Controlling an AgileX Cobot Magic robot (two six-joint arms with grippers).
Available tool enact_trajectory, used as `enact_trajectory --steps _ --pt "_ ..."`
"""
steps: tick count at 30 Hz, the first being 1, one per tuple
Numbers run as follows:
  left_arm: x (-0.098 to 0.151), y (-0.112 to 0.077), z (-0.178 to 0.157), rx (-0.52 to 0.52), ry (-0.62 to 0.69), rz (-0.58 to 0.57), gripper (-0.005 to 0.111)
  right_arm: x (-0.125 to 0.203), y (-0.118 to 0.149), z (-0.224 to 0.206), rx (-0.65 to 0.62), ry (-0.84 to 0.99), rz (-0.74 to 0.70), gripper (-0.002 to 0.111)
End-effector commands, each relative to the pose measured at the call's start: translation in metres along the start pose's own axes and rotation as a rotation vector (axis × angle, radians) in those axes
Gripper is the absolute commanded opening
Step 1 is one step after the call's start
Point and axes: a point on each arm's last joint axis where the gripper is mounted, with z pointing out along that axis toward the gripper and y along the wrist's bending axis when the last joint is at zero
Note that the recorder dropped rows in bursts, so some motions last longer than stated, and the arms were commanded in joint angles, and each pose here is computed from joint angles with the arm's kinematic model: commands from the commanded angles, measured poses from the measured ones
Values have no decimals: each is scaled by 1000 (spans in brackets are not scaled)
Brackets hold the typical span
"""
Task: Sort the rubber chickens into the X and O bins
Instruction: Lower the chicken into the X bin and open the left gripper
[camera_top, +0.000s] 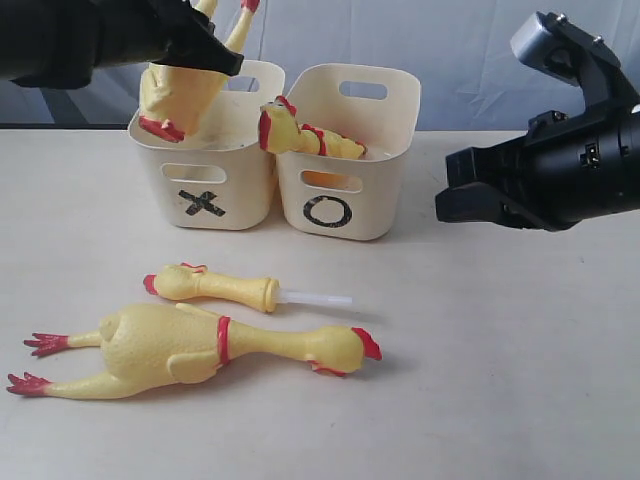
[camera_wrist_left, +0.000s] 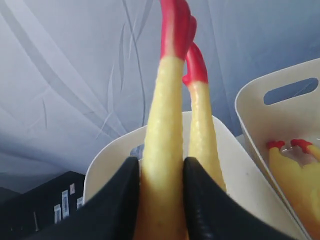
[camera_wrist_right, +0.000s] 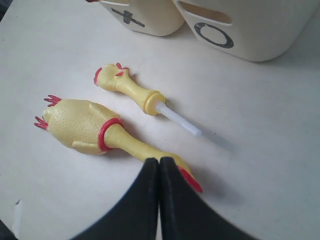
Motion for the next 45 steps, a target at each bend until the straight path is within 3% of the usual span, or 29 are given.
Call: enact_trajectory --steps 1,9,12,15,19,29,34,37,40,45 --pt "-3 1 19 -6 -19 78 0 -1 0 -2 -2 -16 3 -1" --pt "31 -9 55 -3 55 140 1 -1 1 -2 -9 -15 -10 -1" --pt "33 -6 56 -40 58 142 17 -1 1 -2 -11 -12 -10 -1" --pt "33 -6 56 -47 59 129 41 -1 1 -2 -10 -14 -10 -1" --pt "33 -4 56 -68 64 95 52 -1 1 -2 -10 -14 -10 -1" --pt "29 5 50 -146 74 -37 53 -1 1 -2 -10 -14 -10 -1" --pt "6 12 31 -147 40 -21 53 -1 1 -2 -11 -12 -10 -1" --pt "-12 20 12 -166 22 -90 53 -1 1 -2 -12 -10 -10 -1" --pt "-24 29 -7 -209 19 -16 53 0 1 -2 -14 -7 -10 -1" --pt "-23 31 -37 -205 33 80 53 0 2 -2 -15 -5 -10 -1"
